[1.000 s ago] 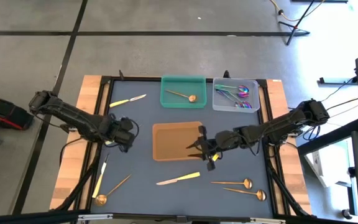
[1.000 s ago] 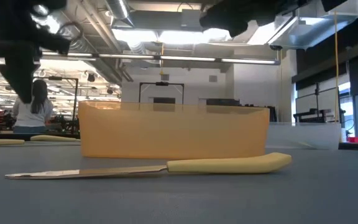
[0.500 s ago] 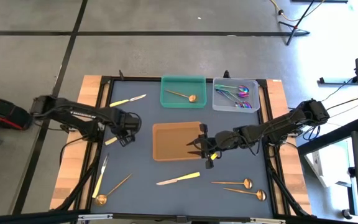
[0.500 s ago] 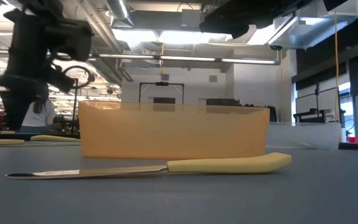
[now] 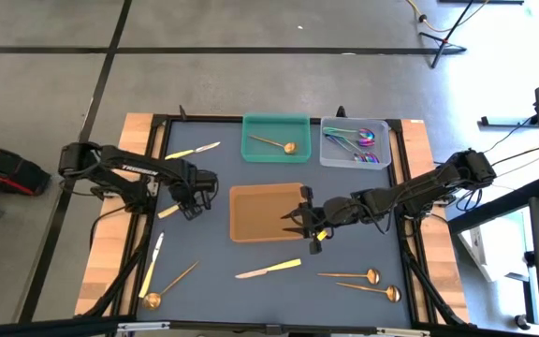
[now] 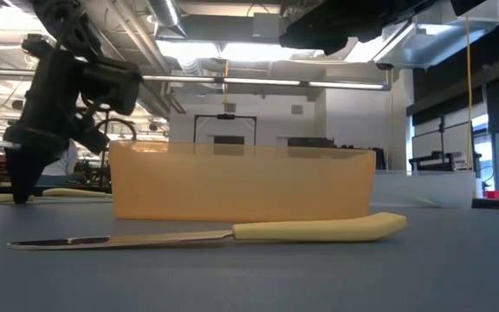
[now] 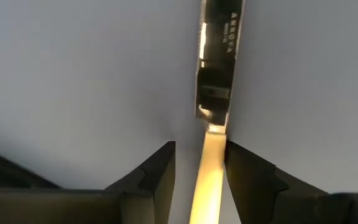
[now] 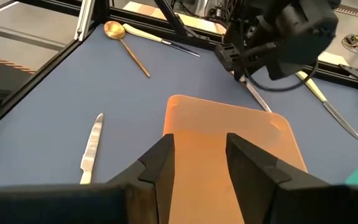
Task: Sort silverware by color (type)
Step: Put the yellow knife into the orange bin
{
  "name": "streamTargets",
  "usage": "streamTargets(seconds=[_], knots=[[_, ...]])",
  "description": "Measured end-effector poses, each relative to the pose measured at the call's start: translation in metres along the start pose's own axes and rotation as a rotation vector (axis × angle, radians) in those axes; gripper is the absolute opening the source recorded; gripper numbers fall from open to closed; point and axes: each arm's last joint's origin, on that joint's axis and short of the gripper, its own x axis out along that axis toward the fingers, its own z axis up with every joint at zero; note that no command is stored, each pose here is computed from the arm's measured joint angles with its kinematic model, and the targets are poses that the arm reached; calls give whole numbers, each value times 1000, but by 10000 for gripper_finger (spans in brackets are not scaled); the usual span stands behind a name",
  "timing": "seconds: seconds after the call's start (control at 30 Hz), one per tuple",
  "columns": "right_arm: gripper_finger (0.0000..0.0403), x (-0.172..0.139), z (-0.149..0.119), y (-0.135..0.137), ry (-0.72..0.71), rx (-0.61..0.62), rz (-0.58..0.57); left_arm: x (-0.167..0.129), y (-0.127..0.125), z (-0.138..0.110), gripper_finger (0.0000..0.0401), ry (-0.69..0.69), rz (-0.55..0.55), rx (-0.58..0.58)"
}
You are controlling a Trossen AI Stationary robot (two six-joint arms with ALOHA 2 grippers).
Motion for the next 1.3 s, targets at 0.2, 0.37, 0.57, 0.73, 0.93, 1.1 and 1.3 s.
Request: streamTargets(seconds=[0.2,0.37,0.57,0.73,0.93,1.1,1.3], knots=[[133,0,1,0,-13,35,-1,6,-1,5,113,37,-14,51],[133,0,2,0,-20,38,-11,7,-2,6,60,33,-15,49],[133,-1,16,-4,-164,121,-66,0,-7,8,29,18,17,74],[133,-1,17,-4,-177,123,-67,-23,-13,4,35,-51,80,54],[133,-1,17,-3,-171,117,-55,-59,-15,-7,39,-150,134,29],[133,-1,16,-3,-163,115,-53,-101,-24,-10,41,-340,66,56],[133,-1,16,-3,-164,115,-54,-144,-48,-4,43,-657,11,135]])
